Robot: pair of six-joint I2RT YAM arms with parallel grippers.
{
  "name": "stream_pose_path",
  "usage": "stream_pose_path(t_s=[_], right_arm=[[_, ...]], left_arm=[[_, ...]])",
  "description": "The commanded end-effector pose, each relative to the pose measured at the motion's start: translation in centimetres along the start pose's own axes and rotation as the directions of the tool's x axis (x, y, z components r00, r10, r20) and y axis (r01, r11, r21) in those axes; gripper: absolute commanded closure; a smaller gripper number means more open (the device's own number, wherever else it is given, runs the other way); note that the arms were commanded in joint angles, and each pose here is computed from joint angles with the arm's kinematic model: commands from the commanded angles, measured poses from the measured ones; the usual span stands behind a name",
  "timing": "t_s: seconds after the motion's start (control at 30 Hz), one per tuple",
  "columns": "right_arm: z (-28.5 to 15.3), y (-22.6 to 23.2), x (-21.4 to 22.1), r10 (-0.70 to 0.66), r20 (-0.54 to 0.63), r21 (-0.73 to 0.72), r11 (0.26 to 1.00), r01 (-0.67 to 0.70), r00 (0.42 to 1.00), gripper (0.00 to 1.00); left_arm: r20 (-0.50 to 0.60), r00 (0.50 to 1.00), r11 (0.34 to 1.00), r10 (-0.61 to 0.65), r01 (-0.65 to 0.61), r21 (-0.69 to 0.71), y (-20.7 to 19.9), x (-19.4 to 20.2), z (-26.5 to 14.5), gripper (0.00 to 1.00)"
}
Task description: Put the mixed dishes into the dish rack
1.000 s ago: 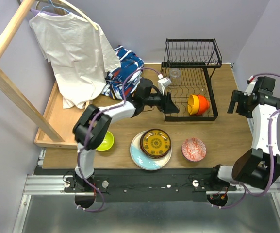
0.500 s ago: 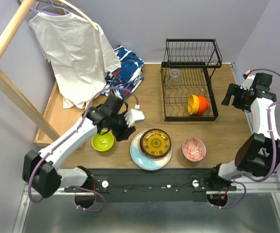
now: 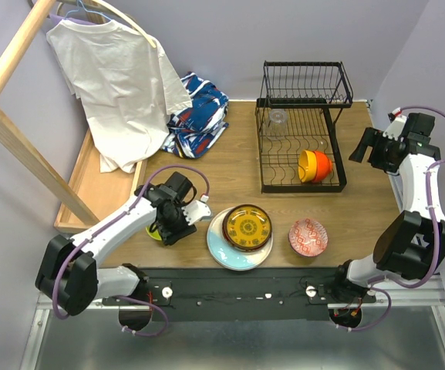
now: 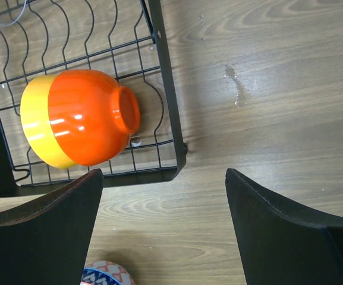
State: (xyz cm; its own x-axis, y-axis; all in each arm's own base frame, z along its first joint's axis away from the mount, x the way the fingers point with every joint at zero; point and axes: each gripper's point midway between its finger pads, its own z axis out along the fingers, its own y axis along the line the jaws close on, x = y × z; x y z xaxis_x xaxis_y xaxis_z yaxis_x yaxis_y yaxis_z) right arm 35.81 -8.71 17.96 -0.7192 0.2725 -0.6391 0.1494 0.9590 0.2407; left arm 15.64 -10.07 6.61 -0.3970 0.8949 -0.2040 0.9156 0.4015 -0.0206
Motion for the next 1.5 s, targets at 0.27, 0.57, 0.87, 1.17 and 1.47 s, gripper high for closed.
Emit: stream_pose_path(t_s=[0.27,0.57,0.87,1.17,1.47], right_arm=[[-1.2,0.7,-0.6,0.010,0.048,-0.017,1.000,-0.009,0.999,0.09],[-2.3,0.4,0.0,0.003,0.064,0.023,1.000,-0.004,0.998,0.09],[-4.4,-0.4,-0.1,-0.031,0.051,0.102,0.995,0.026,0.998,0.09],[-6.4,-1.8,0.8,-0.077,0.012,0.206,0.976,0.073,0.997,0.09],[-7.9,-2.9,1.7,-0.083,-0.056,0.276,0.956,0.096,0.995,0.09]], left_arm=[[-0.028,0.999,0.998,0.029,-0.028,0.050,0.3,-1.1,-1.6,0.88],[0.311,0.948,0.991,0.069,-0.101,0.088,1.4,-13.1,-12.4,1.00],[0.721,0.678,0.936,-0.146,-0.141,0.322,2.5,-30.0,-15.0,1.00],[0.749,0.492,0.776,-0.444,-0.207,0.596,3.0,-38.9,-15.1,1.00],[0.710,0.358,0.691,-0.607,-0.204,0.693,5.2,-42.5,-12.8,1.00]])
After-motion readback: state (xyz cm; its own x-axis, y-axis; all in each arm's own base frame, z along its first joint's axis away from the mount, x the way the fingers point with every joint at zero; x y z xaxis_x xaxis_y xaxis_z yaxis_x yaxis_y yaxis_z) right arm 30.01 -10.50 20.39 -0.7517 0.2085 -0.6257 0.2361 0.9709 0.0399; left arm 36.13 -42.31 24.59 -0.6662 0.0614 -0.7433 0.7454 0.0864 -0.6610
